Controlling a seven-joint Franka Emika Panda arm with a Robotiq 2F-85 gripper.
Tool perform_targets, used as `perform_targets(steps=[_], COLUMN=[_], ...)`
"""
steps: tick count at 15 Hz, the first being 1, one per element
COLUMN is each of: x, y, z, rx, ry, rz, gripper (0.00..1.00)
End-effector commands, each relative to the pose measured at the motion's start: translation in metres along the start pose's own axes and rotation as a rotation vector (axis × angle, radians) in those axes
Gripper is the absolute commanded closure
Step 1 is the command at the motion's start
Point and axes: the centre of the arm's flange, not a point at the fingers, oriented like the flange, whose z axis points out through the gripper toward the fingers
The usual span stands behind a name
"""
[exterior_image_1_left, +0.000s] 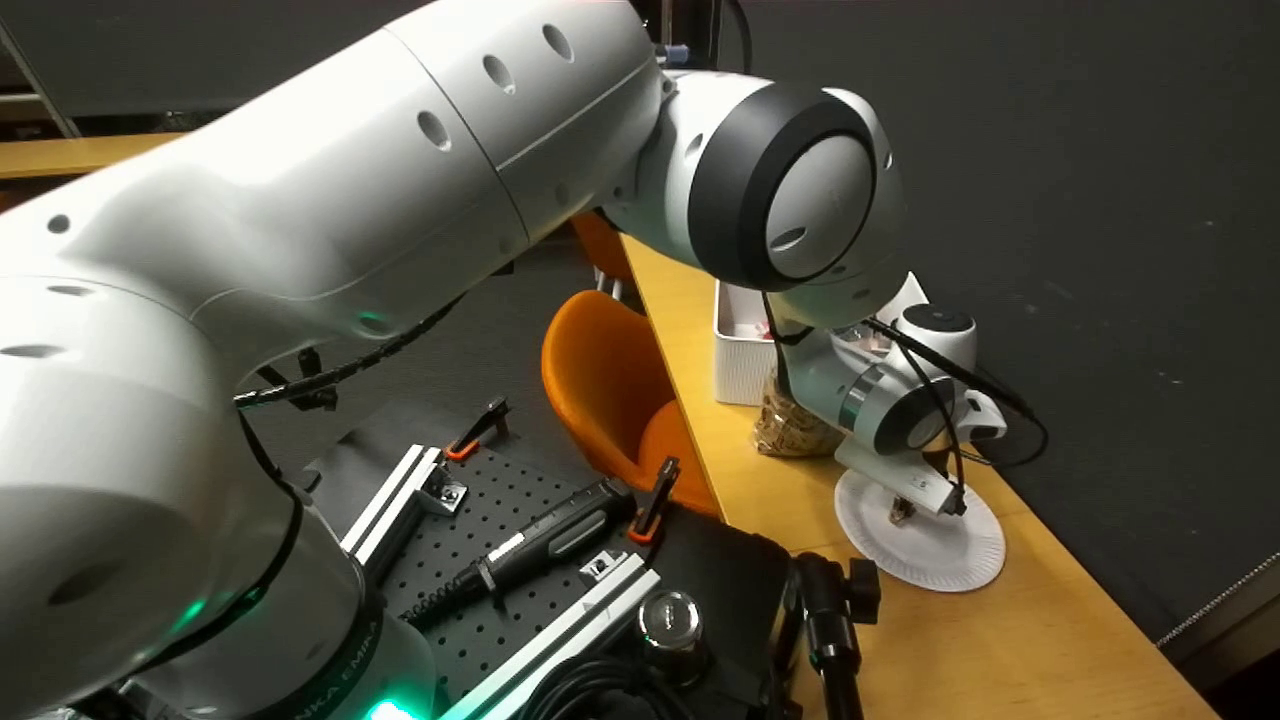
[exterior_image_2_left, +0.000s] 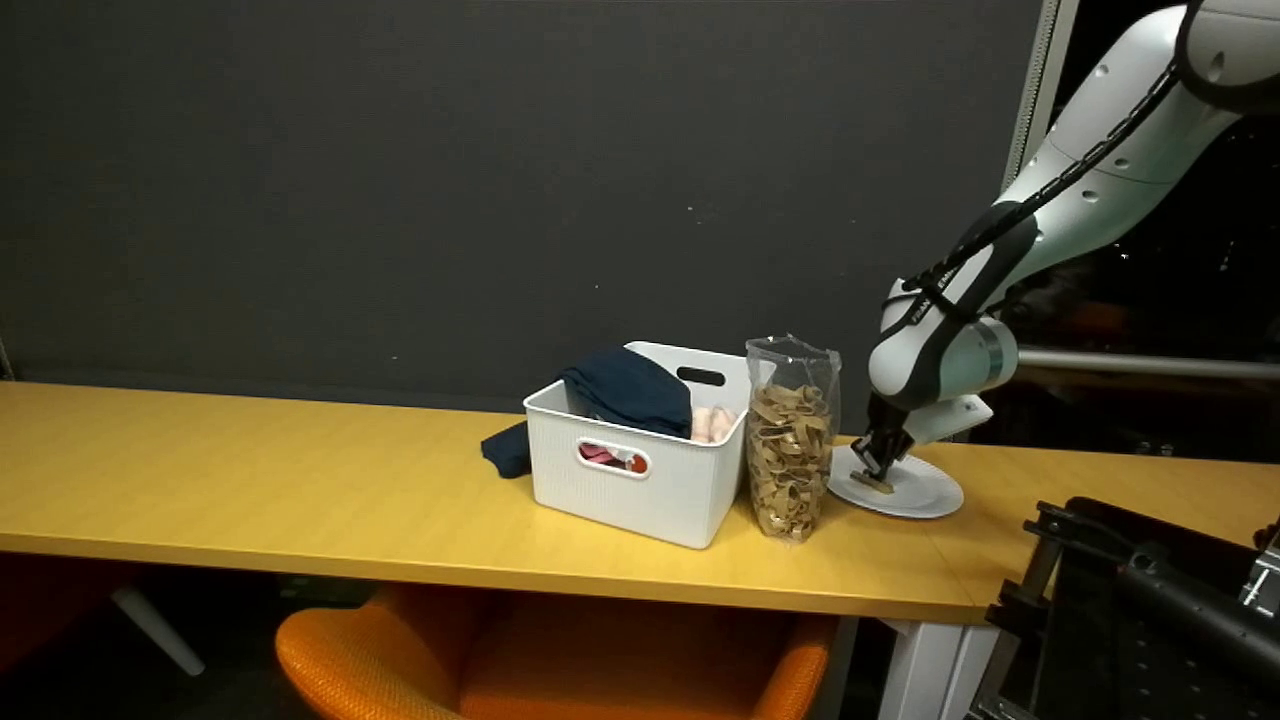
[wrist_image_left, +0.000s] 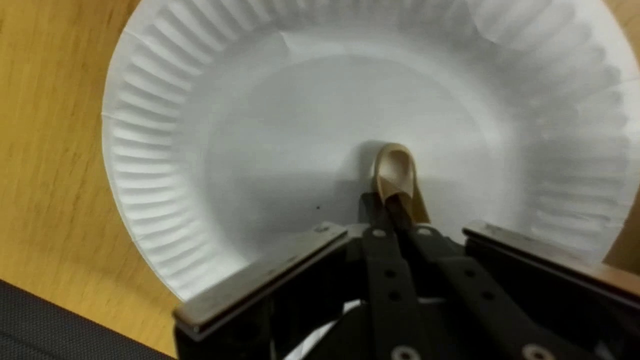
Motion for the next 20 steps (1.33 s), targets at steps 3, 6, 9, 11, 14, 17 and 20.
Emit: perform_targets(steps=[3, 6, 9, 11, 14, 17, 20], x=[0.007, 0.014, 0.02, 0.024, 0.036, 0.049, 0.057], y=[0.006, 0.011, 0.019, 0.023, 0.023, 0.016, -0.006], z=[-0.044, -0.066, -0.091, -0.113, -0.16, -0.21, -0.26], rx=[0.001, -0.003, -0.014, -0.02, -0.041, -0.052, -0.051], ry=[0.035, 0.053, 0.071, 0.083, 0.127, 0.177, 0.229], rz=[0.018, 0.023, 0.024, 0.03, 0.017, 0.0, -0.038], gripper=[0.99, 0.99, 0.99, 0.99, 0.99, 0.99, 0.99])
